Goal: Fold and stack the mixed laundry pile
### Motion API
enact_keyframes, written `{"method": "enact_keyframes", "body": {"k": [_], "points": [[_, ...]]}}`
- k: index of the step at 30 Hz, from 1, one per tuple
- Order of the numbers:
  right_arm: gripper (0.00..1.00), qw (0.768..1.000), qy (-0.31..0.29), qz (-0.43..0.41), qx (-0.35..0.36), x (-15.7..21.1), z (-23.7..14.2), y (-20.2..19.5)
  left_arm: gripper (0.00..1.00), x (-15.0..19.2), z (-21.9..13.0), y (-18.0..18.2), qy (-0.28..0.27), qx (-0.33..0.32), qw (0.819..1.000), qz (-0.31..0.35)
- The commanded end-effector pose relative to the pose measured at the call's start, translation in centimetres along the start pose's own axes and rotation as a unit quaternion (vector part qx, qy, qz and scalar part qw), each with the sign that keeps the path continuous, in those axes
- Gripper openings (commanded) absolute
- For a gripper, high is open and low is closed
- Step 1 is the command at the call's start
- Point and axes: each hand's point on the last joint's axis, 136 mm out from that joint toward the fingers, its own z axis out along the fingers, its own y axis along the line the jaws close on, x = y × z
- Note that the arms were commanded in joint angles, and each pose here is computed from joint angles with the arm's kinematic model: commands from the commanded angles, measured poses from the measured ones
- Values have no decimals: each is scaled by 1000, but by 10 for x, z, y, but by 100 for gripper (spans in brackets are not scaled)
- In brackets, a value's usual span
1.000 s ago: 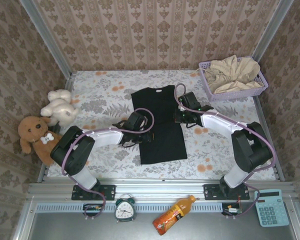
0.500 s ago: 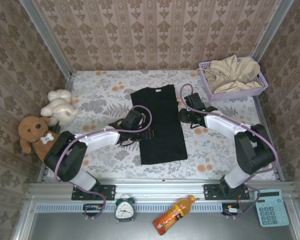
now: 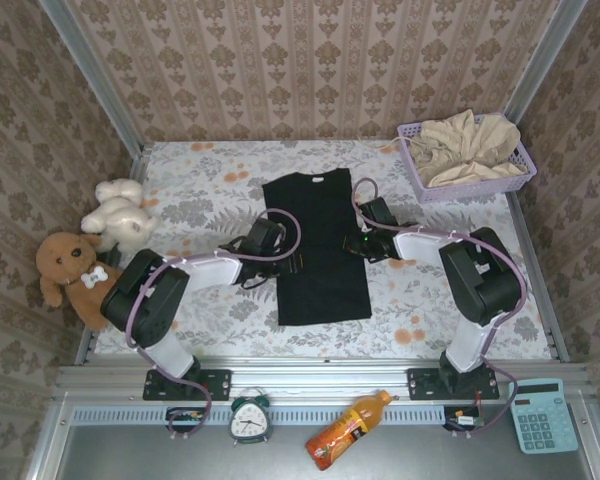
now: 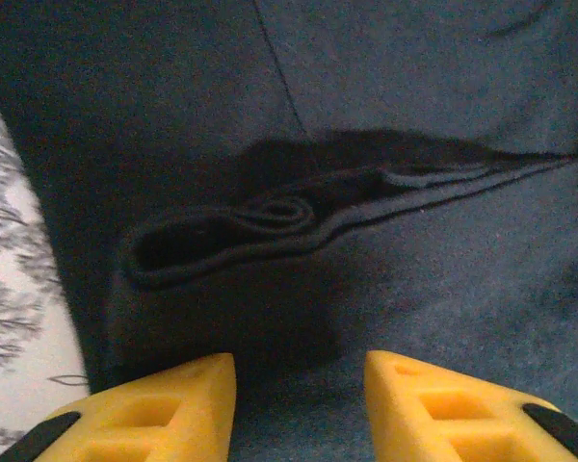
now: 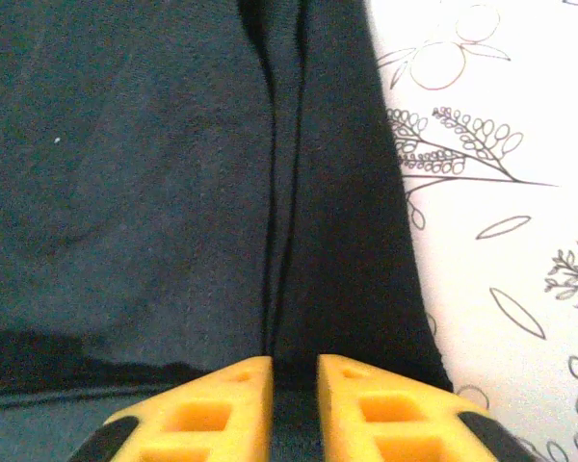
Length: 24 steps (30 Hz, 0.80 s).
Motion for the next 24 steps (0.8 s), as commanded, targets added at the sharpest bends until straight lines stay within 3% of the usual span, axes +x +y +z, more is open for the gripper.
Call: {"method": "enact_keyframes", "body": {"k": [1, 2, 3, 6, 9, 17, 24], "points": [[45, 999, 5, -36, 27, 15, -38, -4, 53, -9, -26, 1, -8, -28, 999, 25], [56, 998, 9, -51, 35, 23, -49, -5, 56, -6, -34, 0, -2, -36, 999, 34], [60, 998, 19, -55, 35, 32, -56, -7, 59, -3, -41, -1, 3, -41, 998, 40], [64, 996, 67, -58, 30, 67, -74, -9, 64, 19, -57, -5, 29, -40, 998, 41], [61, 990, 120, -59, 50, 110, -83, -18, 62, 52, -69, -2, 66, -40, 997, 19], [50, 984, 164, -28, 69, 183, -100, -40, 48, 141, -83, 12, 136, -10, 986, -91], [47, 990, 132, -30, 49, 173, -91, -26, 47, 160, -77, 3, 141, 18, 982, -127]]}}
